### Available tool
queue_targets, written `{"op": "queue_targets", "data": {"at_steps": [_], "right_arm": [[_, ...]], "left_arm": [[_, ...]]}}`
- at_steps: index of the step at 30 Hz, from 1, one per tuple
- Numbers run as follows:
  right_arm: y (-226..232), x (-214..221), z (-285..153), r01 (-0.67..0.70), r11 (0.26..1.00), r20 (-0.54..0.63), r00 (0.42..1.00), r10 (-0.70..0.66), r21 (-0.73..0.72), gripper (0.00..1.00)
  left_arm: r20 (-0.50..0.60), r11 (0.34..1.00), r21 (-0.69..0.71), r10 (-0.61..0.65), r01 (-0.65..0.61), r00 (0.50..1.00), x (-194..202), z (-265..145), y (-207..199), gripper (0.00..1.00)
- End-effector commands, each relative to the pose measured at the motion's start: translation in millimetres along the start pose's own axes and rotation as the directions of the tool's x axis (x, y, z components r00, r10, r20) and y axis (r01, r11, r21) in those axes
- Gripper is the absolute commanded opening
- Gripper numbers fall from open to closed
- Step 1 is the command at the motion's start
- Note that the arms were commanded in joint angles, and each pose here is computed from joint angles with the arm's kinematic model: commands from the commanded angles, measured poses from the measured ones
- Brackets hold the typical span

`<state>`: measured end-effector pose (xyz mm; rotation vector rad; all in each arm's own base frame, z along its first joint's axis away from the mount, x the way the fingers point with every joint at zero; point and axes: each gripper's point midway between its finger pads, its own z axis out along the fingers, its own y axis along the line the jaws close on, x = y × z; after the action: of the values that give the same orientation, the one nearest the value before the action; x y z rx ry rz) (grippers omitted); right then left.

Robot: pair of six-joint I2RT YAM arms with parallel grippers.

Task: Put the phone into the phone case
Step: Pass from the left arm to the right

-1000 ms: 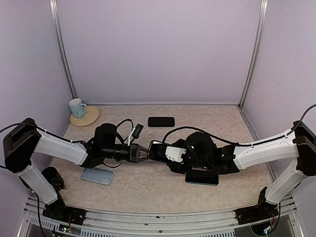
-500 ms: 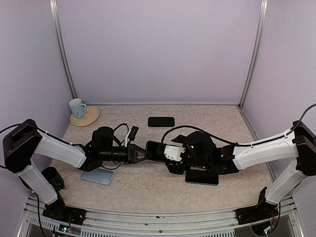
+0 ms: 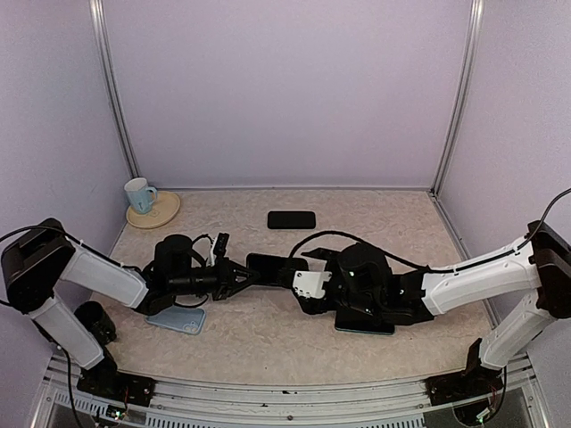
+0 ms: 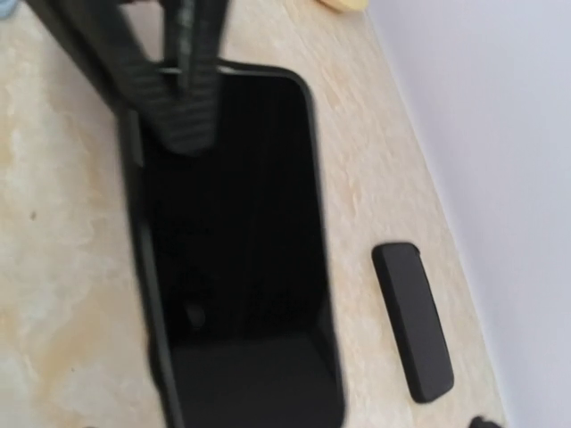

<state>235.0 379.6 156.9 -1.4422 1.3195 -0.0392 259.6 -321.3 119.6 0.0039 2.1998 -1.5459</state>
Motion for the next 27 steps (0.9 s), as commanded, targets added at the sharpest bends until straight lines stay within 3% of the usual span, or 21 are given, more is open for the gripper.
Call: {"op": "queue_targets", "data": {"at_steps": [1,8,15,27], "right_arm": [[8,-9,3,0.039,0.999,0.037,0.999,-0.039,0.0,0.86],[21,-8,15,0.073,0.997,0.02,0.997,-0.072,-0.024,0.81],[13,-2,33,0.107,0.993,-0.047,0.993,-0.104,0.051,0.58],[10,-6,42,0.145,0.985,-0.039,0.989,-0.142,0.09,0.39]], "left_arm": [[0.078,0.984,0.177,0.011,-0.024,0.997,-20,-9,-45,0.0],[0.072,0.971,0.237,-0.008,-0.01,0.997,-19,-11,-57,0.0],[0.06,0.966,0.259,-0.006,-0.01,0.998,-16,-11,-63,0.0],[0.041,0.961,0.277,-0.004,-0.007,0.999,-12,-10,-66,0.0]]}}
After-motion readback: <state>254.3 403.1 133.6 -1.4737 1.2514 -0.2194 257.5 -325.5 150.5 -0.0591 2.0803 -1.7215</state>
